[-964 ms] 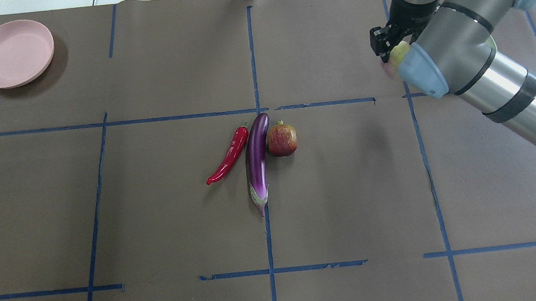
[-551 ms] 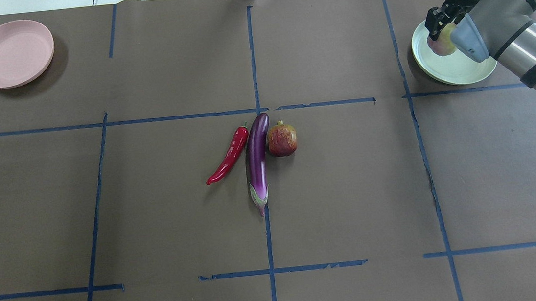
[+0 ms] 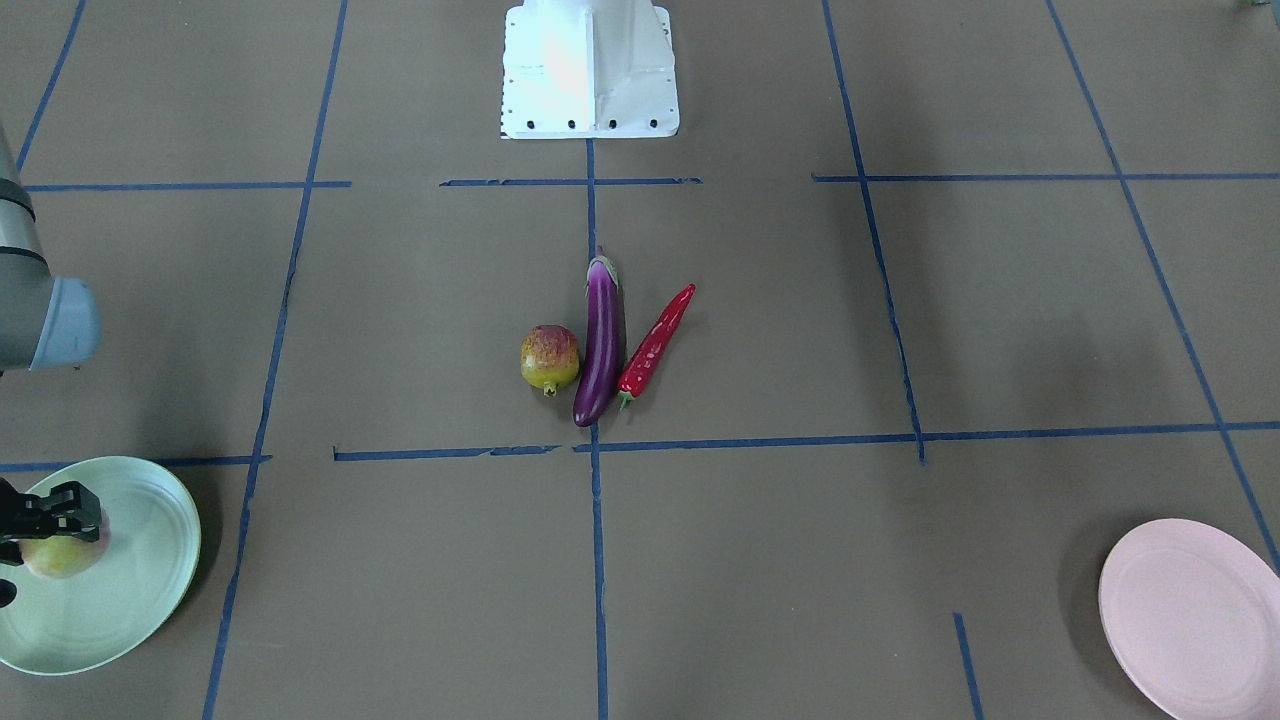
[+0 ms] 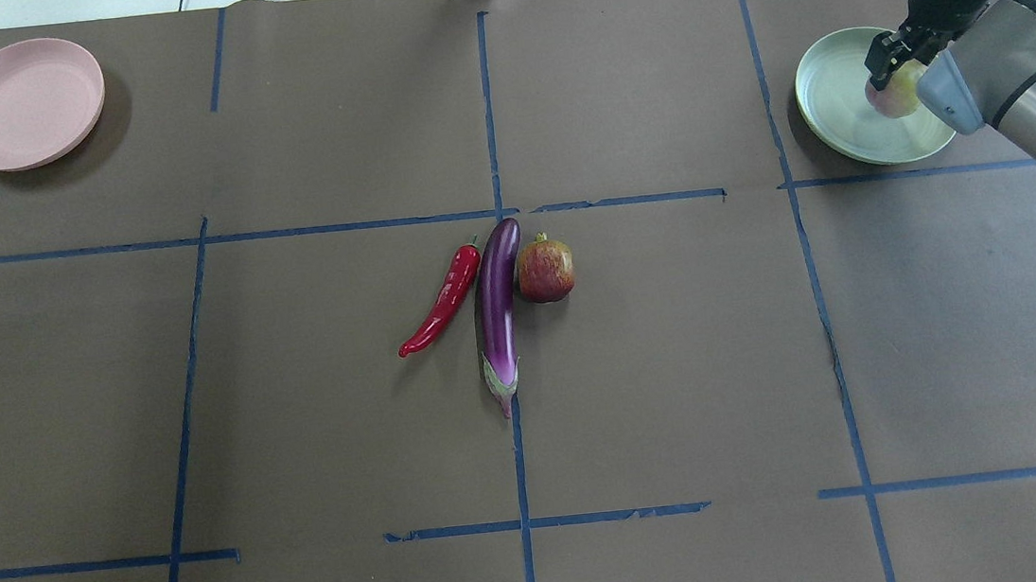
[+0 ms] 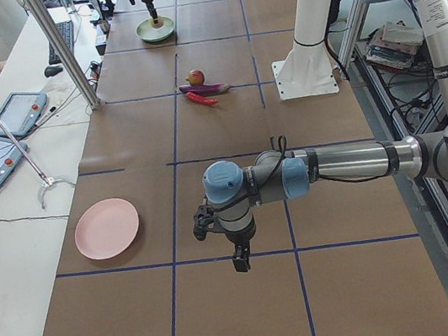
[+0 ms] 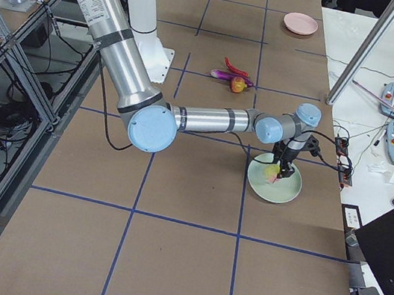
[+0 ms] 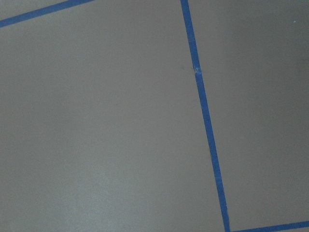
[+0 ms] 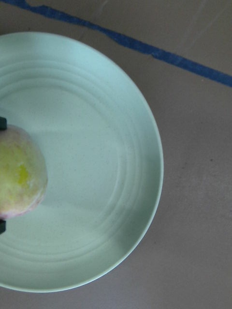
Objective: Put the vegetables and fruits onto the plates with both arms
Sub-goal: 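Lower the peach onto the green plate and open the right gripper, then grasp the purple eggplant with the left gripper while the right arm withdraws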
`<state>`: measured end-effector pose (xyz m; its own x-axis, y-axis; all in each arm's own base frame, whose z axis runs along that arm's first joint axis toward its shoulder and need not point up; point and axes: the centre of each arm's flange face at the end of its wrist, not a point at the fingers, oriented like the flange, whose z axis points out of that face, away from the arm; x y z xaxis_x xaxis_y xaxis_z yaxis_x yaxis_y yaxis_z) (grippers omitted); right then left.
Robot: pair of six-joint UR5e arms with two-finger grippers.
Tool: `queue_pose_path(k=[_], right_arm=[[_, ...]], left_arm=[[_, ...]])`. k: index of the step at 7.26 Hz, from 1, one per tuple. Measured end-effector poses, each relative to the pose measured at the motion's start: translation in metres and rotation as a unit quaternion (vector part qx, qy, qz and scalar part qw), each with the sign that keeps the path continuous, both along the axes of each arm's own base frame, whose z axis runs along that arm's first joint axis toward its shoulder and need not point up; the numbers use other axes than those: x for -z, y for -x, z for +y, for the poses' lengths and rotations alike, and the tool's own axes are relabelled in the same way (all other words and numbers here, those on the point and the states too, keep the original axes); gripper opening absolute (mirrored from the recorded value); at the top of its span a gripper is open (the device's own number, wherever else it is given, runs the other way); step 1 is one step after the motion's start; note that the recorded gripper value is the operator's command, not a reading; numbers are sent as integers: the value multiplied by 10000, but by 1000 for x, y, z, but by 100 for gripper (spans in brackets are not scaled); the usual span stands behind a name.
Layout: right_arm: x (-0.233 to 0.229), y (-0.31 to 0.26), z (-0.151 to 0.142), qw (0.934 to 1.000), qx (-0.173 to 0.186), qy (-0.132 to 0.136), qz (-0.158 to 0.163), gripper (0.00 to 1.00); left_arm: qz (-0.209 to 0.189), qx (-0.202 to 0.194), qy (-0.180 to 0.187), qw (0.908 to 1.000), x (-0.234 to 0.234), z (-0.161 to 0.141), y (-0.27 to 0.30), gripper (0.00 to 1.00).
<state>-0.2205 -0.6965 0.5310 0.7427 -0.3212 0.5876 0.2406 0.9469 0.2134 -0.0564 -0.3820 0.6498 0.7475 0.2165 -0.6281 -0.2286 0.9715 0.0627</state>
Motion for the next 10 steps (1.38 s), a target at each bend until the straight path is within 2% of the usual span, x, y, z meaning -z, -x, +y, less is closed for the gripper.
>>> queue_pose_path(k=[1,2,5,7,8,10], right_arm=[[-13,-5,9,10000,-7,55,38,47],[-22,-8,15,9999,-14,92,68,98],[-15,-13,15,10000,-51,62,45,100],[15,-41,12,9995,-228,212,42,100],[36,-66,16,9987,-357,366,60,100],[42,-130,59,9970,-554,522,115,100]], left_arm=[[0,-18,-1,10000,0,0,-1,100],[0,-56,-3,10000,0,-1,-4,100],[3,-106,-32,9999,3,-2,-8,100],[39,-196,-193,9996,18,-9,-16,100],[68,-280,-394,9988,34,-25,-26,100],[147,-350,-1272,9911,99,-84,-40,100]])
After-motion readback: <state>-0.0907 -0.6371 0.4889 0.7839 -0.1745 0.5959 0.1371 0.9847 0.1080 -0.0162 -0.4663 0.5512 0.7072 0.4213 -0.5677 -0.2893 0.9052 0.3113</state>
